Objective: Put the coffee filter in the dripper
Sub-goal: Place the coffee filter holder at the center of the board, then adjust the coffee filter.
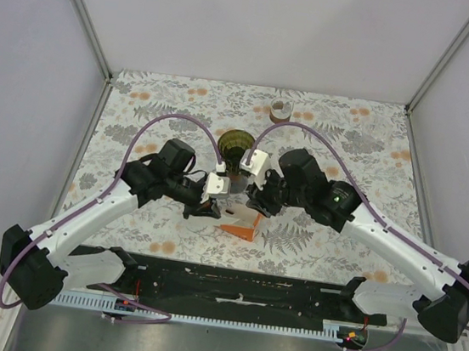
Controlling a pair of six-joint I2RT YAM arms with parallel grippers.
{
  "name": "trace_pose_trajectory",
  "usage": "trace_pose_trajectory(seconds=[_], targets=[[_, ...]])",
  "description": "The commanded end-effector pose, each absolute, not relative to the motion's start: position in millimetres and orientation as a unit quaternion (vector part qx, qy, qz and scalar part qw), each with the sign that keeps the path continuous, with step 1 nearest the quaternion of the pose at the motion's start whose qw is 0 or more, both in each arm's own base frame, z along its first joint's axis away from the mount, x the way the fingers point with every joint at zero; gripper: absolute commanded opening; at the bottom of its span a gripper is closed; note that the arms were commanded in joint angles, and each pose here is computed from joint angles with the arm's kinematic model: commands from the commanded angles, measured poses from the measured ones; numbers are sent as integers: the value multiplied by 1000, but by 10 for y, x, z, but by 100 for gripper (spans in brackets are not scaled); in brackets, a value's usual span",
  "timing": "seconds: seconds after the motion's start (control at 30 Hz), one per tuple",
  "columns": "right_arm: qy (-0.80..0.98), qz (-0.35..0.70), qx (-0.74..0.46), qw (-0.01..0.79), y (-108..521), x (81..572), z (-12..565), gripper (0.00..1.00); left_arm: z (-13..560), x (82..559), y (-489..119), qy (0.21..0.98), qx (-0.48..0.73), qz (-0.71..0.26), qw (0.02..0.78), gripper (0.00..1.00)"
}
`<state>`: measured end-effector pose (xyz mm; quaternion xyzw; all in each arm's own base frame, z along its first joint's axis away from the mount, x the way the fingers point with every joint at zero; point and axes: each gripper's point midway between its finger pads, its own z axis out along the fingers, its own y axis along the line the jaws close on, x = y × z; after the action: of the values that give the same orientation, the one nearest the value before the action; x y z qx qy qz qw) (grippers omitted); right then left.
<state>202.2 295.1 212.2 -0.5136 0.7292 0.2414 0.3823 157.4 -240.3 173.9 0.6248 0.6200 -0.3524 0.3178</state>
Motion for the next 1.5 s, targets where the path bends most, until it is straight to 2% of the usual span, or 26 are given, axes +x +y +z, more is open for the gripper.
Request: trace_pose_trajectory(seconds=[0.0, 0.17, 0.33, 0.6, 1.0, 1.07, 1.23, 1.33, 1.47], targets=[[686, 270, -547, 396, 2937, 1844, 2308, 42, 1905, 1587, -2458, 583, 641, -352, 353, 2], [649, 323, -583, 367, 2918, 1623, 2199, 45, 1916, 1588, -2494, 575, 643, -361, 354, 2], [647, 334, -580, 365, 2982, 1690, 2089, 45, 1966, 1609, -2540, 569, 642, -369, 358, 2], [649, 351, -567, 366, 3096, 1735, 1971, 38, 1981, 1675, -2637, 566, 637, -382, 358, 2], [656, 366, -562, 345, 3189, 1749, 1826, 42, 2057, 1710, -2719, 564, 628, -399, 359, 2], [662, 364, -560, 340, 3180, 1752, 1783, 35, 2057, 1707, -2719, 564, 627, -400, 359, 2], [668, 358, -559, 336, 3142, 1739, 1762, 2, 2055, 1720, -2712, 573, 621, -399, 356, 2], [674, 344, -559, 339, 3071, 1746, 1744, 0, 2044, 1777, -2686, 592, 612, -385, 356, 2], [676, 330, -562, 344, 3011, 1750, 1755, 0, 2085, 1848, -2612, 610, 598, -376, 360, 24]])
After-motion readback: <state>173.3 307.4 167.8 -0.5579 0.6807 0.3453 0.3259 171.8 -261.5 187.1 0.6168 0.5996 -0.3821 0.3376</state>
